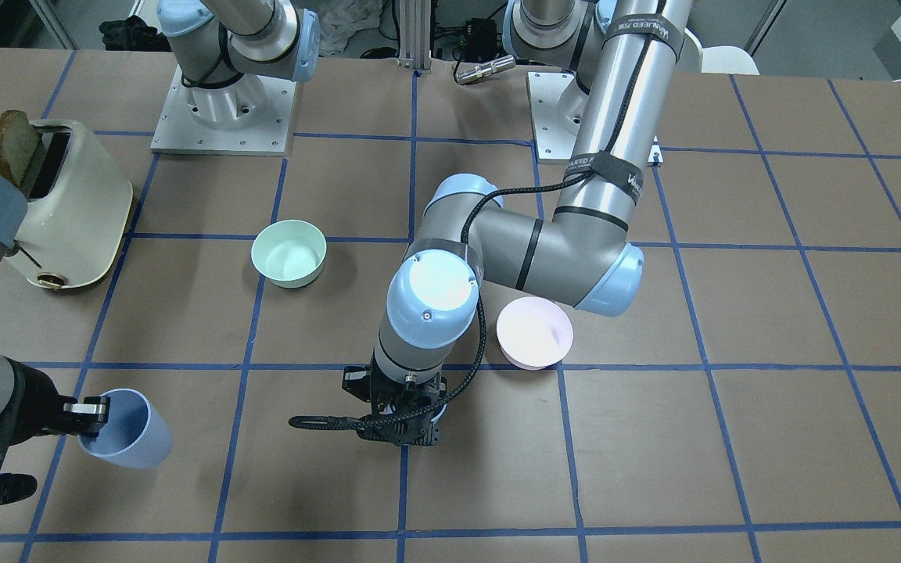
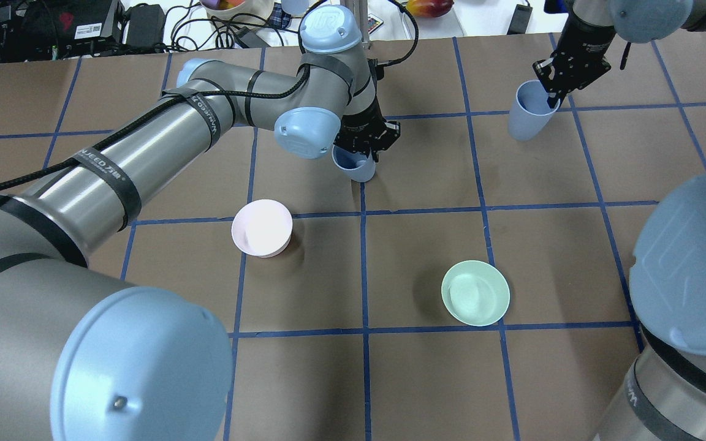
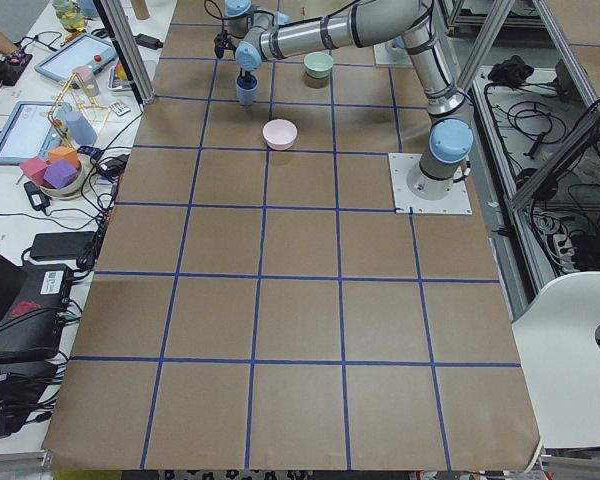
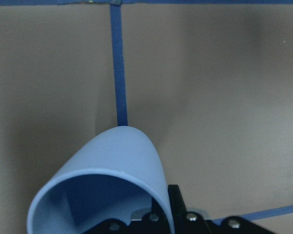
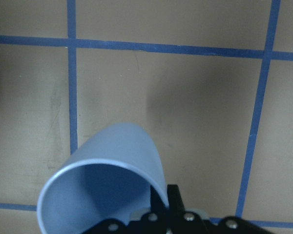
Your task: Stack blue cups with both arms
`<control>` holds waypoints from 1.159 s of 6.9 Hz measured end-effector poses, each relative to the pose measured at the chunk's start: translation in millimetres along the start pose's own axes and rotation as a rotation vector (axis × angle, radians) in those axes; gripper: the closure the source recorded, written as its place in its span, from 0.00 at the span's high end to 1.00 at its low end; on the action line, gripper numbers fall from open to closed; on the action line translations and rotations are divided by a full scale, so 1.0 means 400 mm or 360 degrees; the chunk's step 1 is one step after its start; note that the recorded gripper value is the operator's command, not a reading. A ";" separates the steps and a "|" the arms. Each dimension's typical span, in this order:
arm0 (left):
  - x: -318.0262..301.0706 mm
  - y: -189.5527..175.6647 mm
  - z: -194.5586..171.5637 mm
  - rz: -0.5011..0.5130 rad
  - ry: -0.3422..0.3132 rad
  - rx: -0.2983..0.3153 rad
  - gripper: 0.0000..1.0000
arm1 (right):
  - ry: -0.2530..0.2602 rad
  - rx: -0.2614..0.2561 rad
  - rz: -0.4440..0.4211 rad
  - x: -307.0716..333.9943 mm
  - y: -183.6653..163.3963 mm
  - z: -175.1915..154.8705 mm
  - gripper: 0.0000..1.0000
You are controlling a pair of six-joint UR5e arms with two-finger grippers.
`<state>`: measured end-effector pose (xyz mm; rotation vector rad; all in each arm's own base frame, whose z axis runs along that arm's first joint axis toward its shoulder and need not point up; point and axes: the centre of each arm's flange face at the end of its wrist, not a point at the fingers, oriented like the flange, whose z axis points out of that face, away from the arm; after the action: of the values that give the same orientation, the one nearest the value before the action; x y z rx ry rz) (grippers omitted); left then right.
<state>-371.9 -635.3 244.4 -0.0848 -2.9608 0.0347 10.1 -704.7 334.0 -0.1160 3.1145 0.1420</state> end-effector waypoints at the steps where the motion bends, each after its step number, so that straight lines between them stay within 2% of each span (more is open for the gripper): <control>1: 0.004 0.002 -0.039 0.0003 0.0008 0.0025 1.00 | -0.0022 -0.0018 -0.0008 -0.019 0.015 -0.018 0.00; 2: 0.004 0.013 -0.108 -0.0003 0.0008 0.0031 1.00 | -0.0051 -0.0035 -0.0010 -0.052 0.034 -0.042 0.00; 3: -0.007 0.044 -0.206 -0.0023 -0.0004 -0.0004 1.00 | -0.0061 -0.0038 0.0003 -0.103 0.053 -0.072 0.00; 5: -0.077 0.151 -0.426 -0.0093 -0.0092 -0.0156 1.00 | -0.0047 -0.0023 0.0046 -0.298 0.106 -0.138 0.00; 6: -0.135 0.206 -0.512 -0.0075 -0.0147 -0.0220 1.00 | -0.0037 -0.0007 0.0078 -0.426 0.138 -0.160 0.00; 7: -0.196 0.250 -0.569 -0.0024 -0.0160 -0.0250 1.00 | -0.0039 0.0008 0.0124 -0.534 0.164 -0.167 0.00; 8: -0.257 0.287 -0.616 -0.0007 -0.0155 -0.0206 1.00 | -0.0065 0.0028 0.0188 -0.614 0.179 -0.164 0.00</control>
<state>-220.6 -522.1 465.2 -0.0966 -3.0577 -0.1580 248.5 -621.6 411.8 0.0702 3.0811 0.1172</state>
